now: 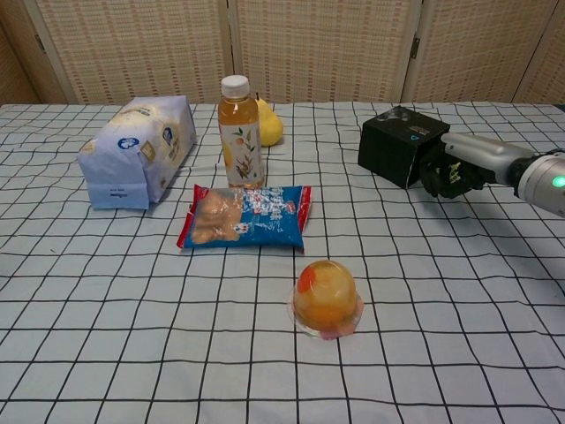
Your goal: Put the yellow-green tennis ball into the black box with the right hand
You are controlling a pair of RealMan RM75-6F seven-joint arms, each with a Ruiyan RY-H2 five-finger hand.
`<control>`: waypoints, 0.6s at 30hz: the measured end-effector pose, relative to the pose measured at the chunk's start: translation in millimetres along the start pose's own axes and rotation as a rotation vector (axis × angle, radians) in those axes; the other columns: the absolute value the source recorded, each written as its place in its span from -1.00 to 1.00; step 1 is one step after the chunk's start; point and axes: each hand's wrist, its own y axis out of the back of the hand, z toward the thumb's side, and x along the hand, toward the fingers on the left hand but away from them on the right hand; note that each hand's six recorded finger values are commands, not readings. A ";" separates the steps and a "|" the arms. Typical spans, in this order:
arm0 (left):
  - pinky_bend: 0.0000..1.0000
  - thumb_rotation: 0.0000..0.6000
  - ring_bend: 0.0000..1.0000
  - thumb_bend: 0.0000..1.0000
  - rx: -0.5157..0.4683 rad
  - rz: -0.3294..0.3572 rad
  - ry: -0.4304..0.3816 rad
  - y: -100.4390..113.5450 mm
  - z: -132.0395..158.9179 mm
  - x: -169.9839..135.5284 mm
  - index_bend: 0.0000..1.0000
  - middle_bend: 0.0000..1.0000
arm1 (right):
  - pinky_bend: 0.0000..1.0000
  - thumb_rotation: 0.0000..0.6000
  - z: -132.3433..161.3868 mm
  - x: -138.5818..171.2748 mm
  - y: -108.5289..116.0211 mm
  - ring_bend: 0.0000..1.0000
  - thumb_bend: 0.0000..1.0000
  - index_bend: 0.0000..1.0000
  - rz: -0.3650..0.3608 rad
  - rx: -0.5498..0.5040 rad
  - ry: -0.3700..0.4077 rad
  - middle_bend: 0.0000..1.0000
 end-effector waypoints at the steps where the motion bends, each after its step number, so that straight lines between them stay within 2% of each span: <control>1: -0.23 1.00 -0.65 -0.24 -0.001 0.001 -0.001 0.2 0.0 0.0 -0.62 -0.51 | 0.60 1.00 0.1 1.7 0.9 0.04 -0.49 0.19 0.002 0.000 0.004 0.10; 7: -0.23 1.00 -0.65 -0.24 0.001 0.004 -0.009 1.0 1.9 -0.9 -0.62 -0.51 | 0.69 1.00 -3.7 13.7 10.0 0.13 -0.49 0.22 -0.007 0.042 0.016 0.10; 12: -0.23 1.00 -0.65 -0.24 -0.001 0.005 -0.005 1.4 1.4 -1.0 -0.62 -0.51 | 0.76 1.00 -11.0 20.1 19.5 0.22 -0.49 0.30 -0.034 0.086 0.002 0.15; 18: -0.23 1.00 -0.65 -0.24 0.001 0.002 -0.007 0.7 2.0 -0.9 -0.62 -0.51 | 0.77 1.00 -19.1 20.7 22.1 0.22 -0.49 0.34 -0.038 0.123 -0.027 0.17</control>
